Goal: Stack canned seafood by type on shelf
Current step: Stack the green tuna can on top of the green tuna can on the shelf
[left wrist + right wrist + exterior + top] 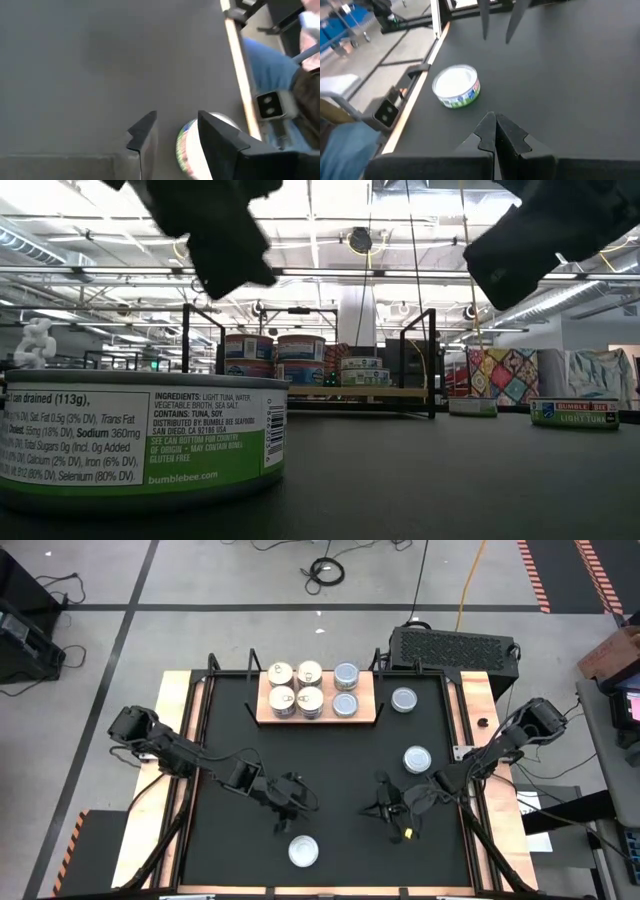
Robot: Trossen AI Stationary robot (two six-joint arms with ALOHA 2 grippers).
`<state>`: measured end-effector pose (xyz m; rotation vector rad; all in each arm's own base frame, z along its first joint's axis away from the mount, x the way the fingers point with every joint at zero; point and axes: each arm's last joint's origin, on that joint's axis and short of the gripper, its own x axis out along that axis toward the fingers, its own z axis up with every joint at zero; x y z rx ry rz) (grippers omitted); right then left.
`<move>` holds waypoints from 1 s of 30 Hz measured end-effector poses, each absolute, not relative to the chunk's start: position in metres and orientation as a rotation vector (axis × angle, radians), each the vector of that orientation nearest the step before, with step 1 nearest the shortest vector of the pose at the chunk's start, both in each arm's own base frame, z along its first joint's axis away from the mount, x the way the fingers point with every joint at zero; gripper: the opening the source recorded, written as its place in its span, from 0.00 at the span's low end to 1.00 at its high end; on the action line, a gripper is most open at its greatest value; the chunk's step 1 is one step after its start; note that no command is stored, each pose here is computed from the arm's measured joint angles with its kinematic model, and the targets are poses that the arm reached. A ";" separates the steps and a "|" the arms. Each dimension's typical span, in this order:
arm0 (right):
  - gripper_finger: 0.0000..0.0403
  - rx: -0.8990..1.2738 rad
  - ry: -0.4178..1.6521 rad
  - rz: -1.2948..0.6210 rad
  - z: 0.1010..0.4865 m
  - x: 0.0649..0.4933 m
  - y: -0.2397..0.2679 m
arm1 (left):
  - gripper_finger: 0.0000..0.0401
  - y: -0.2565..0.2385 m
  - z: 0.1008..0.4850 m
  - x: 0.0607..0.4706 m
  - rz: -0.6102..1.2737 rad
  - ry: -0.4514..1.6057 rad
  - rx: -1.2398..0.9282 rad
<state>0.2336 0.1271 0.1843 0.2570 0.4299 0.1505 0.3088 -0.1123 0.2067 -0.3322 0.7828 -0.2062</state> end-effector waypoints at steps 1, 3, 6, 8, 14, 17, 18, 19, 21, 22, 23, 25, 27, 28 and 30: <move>0.00 0.246 0.437 0.151 0.184 0.233 0.127 | 0.36 -0.113 0.210 0.311 -0.210 0.771 -0.335; 0.00 0.232 0.445 0.150 0.183 0.233 0.126 | 0.37 -0.115 0.216 0.313 -0.218 0.752 -0.339; 0.00 0.222 0.455 0.145 0.182 0.233 0.125 | 0.39 -0.117 0.222 0.315 -0.210 0.735 -0.368; 0.00 0.221 0.456 0.145 0.181 0.233 0.126 | 0.40 -0.117 0.221 0.315 -0.191 0.748 -0.406; 0.00 0.226 0.473 0.144 0.180 0.232 0.126 | 0.41 -0.127 0.212 0.317 -0.234 0.750 -0.341; 0.00 0.203 0.477 0.143 0.179 0.232 0.125 | 0.41 -0.135 0.203 0.318 -0.269 0.764 -0.286; 0.00 0.202 0.477 0.140 0.180 0.233 0.124 | 0.41 -0.137 0.199 0.319 -0.273 0.773 -0.275; 0.00 0.202 0.477 0.136 0.179 0.233 0.123 | 0.41 -0.137 0.195 0.320 -0.275 0.785 -0.264; 0.00 0.204 0.476 0.129 0.179 0.234 0.122 | 0.41 -0.138 0.188 0.321 -0.273 0.808 -0.256; 0.00 0.205 0.476 0.127 0.179 0.234 0.121 | 0.41 -0.139 0.185 0.322 -0.282 0.820 -0.259; 0.00 0.206 0.476 0.126 0.179 0.234 0.121 | 0.41 -0.140 0.181 0.323 -0.302 0.828 -0.266; 0.00 0.215 0.477 0.125 0.179 0.234 0.121 | 0.40 -0.144 0.175 0.326 -0.358 0.842 -0.286; 0.00 0.226 0.479 0.123 0.179 0.234 0.122 | 0.40 -0.147 0.170 0.328 -0.387 0.842 -0.293; 0.00 0.235 0.479 0.121 0.179 0.234 0.122 | 0.40 -0.148 0.167 0.328 -0.385 0.850 -0.297; 0.00 0.251 0.481 0.120 0.179 0.234 0.122 | 0.40 -0.148 0.162 0.329 -0.373 0.867 -0.309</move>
